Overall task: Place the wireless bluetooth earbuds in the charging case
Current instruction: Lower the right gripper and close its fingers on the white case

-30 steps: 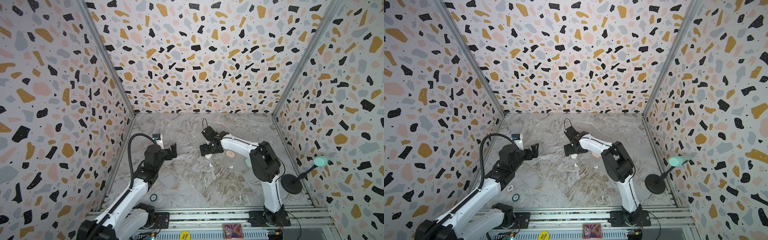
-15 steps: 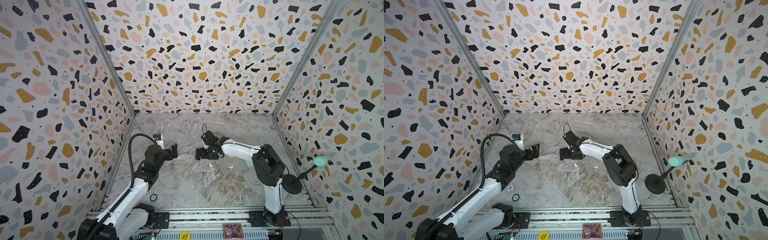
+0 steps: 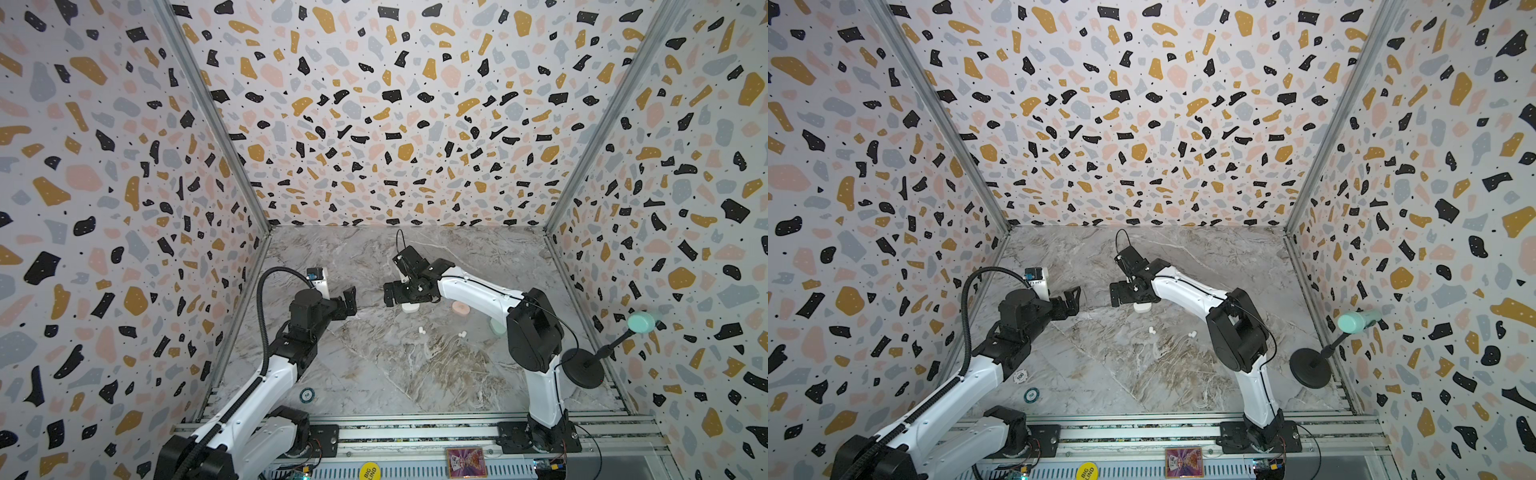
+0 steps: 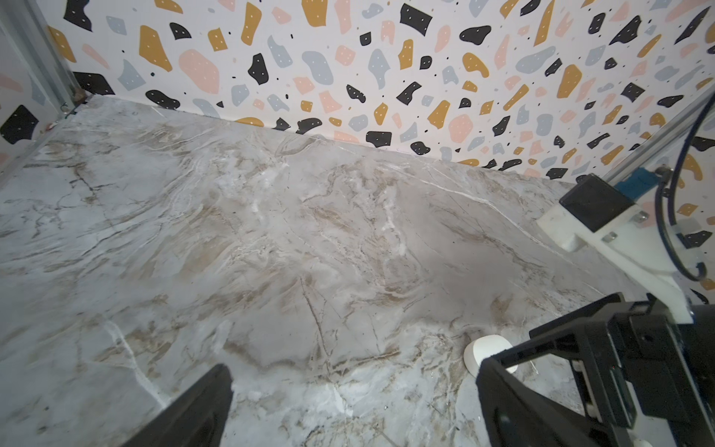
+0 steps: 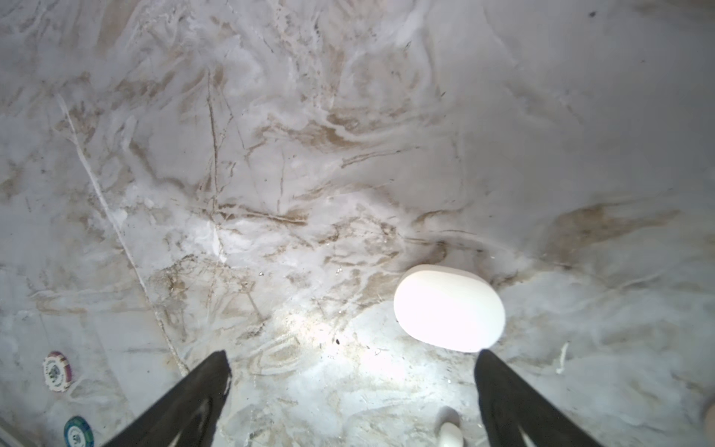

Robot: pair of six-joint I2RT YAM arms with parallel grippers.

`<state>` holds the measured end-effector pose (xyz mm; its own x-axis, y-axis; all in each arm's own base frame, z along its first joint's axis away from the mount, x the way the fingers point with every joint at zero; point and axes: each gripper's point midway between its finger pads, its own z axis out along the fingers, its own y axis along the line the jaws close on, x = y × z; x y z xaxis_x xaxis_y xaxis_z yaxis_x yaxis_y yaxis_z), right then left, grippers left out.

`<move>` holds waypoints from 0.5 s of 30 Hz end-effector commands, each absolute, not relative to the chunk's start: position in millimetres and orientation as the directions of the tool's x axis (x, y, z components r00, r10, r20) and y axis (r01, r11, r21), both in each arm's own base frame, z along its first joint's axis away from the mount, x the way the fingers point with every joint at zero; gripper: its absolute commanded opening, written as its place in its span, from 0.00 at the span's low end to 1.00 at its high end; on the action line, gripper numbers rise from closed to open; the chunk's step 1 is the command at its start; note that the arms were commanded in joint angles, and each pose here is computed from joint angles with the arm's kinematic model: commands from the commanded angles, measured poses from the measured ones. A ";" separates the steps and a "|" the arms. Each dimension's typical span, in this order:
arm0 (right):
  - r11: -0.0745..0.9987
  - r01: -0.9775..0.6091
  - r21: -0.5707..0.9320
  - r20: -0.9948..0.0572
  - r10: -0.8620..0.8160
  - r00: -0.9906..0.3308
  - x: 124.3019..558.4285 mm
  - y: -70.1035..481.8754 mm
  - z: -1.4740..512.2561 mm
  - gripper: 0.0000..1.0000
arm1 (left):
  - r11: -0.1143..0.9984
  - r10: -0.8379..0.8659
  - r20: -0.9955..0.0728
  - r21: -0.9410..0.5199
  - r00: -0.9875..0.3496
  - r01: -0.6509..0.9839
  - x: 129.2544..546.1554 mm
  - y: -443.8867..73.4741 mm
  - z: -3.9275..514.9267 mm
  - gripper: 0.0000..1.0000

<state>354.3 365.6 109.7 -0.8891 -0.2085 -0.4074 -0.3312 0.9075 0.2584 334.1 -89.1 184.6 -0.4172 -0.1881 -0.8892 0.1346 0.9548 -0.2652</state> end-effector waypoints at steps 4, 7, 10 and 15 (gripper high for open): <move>0.952 -0.290 0.102 -0.326 -0.243 -0.913 357.2 339.4 74.9 0.99 | 0.897 -0.193 -0.893 -0.329 -0.407 0.295 334.6 -118.4 191.8 1.00; 0.957 -0.276 0.085 -0.314 -0.237 -0.919 360.5 335.2 63.6 0.98 | 0.885 -0.187 -0.883 -0.342 -0.430 0.317 335.2 -124.4 187.5 1.00; 0.960 -0.266 0.084 -0.318 -0.227 -0.921 365.0 333.8 60.2 0.91 | 0.878 -0.184 -0.881 -0.347 -0.435 0.331 335.9 -127.8 187.1 1.00; 0.962 -0.262 0.076 -0.324 -0.224 -0.919 369.3 331.7 57.4 0.84 | 0.876 -0.188 -0.879 -0.351 -0.437 0.331 335.7 -128.2 186.1 1.00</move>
<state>363.4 336.2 41.0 -0.9267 -0.2325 -0.2952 -0.2689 0.9591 0.0888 333.0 -124.7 173.9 -0.4738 -0.1692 -0.8642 0.2996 0.8919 -0.3389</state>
